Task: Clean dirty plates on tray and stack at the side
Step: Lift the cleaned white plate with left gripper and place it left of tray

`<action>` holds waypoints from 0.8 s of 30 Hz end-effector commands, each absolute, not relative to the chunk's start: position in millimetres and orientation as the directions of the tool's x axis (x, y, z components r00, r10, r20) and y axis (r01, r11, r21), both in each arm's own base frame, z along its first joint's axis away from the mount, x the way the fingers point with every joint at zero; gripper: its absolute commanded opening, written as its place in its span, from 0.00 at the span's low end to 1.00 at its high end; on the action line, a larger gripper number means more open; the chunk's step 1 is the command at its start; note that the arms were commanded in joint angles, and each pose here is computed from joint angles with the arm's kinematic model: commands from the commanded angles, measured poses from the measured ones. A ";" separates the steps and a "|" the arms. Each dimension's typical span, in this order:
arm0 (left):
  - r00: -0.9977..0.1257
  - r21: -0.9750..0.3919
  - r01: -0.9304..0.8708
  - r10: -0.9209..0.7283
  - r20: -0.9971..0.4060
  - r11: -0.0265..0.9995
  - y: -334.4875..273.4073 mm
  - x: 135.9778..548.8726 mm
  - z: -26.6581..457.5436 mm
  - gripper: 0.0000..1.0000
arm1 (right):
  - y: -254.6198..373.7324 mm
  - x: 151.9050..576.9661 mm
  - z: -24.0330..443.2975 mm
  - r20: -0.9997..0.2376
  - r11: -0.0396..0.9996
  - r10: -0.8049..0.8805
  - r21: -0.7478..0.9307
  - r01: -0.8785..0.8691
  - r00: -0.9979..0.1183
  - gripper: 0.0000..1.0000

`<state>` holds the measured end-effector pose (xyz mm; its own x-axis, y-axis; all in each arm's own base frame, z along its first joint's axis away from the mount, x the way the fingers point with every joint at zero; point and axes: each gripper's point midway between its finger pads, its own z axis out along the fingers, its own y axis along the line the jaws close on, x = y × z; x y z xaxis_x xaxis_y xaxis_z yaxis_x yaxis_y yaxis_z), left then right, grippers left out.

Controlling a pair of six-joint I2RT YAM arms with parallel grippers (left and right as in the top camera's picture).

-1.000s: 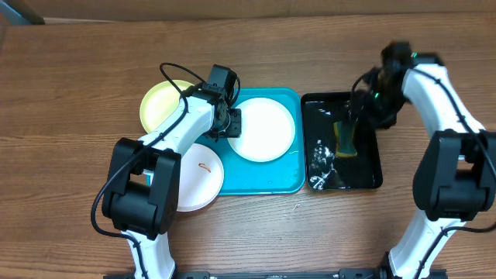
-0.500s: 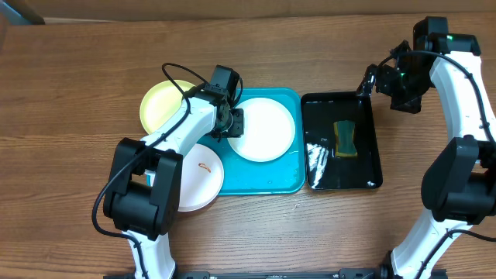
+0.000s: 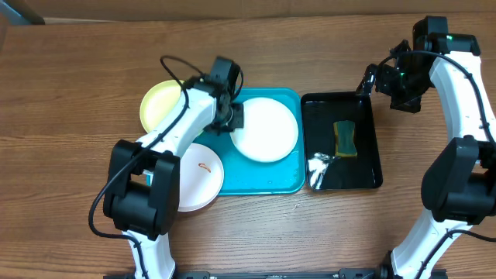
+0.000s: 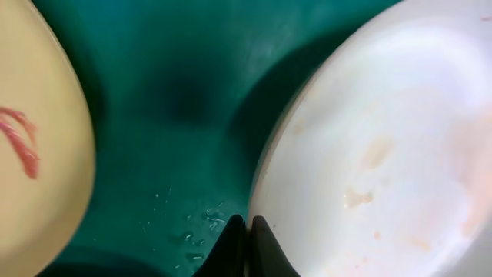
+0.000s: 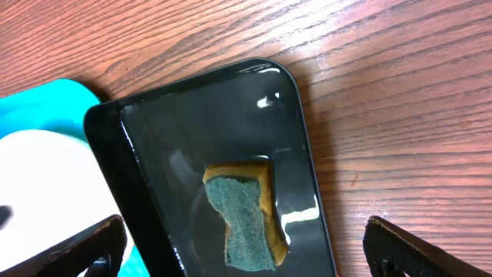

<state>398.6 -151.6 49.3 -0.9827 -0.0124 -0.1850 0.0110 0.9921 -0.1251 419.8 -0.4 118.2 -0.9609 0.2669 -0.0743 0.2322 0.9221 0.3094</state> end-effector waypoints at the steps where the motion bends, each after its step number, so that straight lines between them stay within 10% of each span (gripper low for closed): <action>1: -0.945 -0.152 0.045 -0.007 -0.327 0.987 -161.3 426.6 120.9 0.04 | -0.4 423.1 131.8 -0.115 0.925 0.264 0.310 0.218 -0.958 1.00; 13: -0.898 -0.078 0.124 0.079 -0.432 0.989 -197.8 428.2 177.2 0.04 | -0.4 423.1 131.8 -0.115 0.926 0.264 0.310 0.218 -0.958 1.00; 24: -0.674 0.361 0.095 0.326 -0.662 0.928 -257.3 406.3 221.3 0.04 | -0.4 423.1 131.8 -0.115 0.925 0.264 0.310 0.218 -0.958 1.00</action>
<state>402.9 -261.9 176.4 -0.7944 0.2835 -0.5371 0.2201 0.9586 0.1805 419.9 -0.4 118.2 -0.9607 0.2676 -0.0744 0.2328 0.9220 0.3095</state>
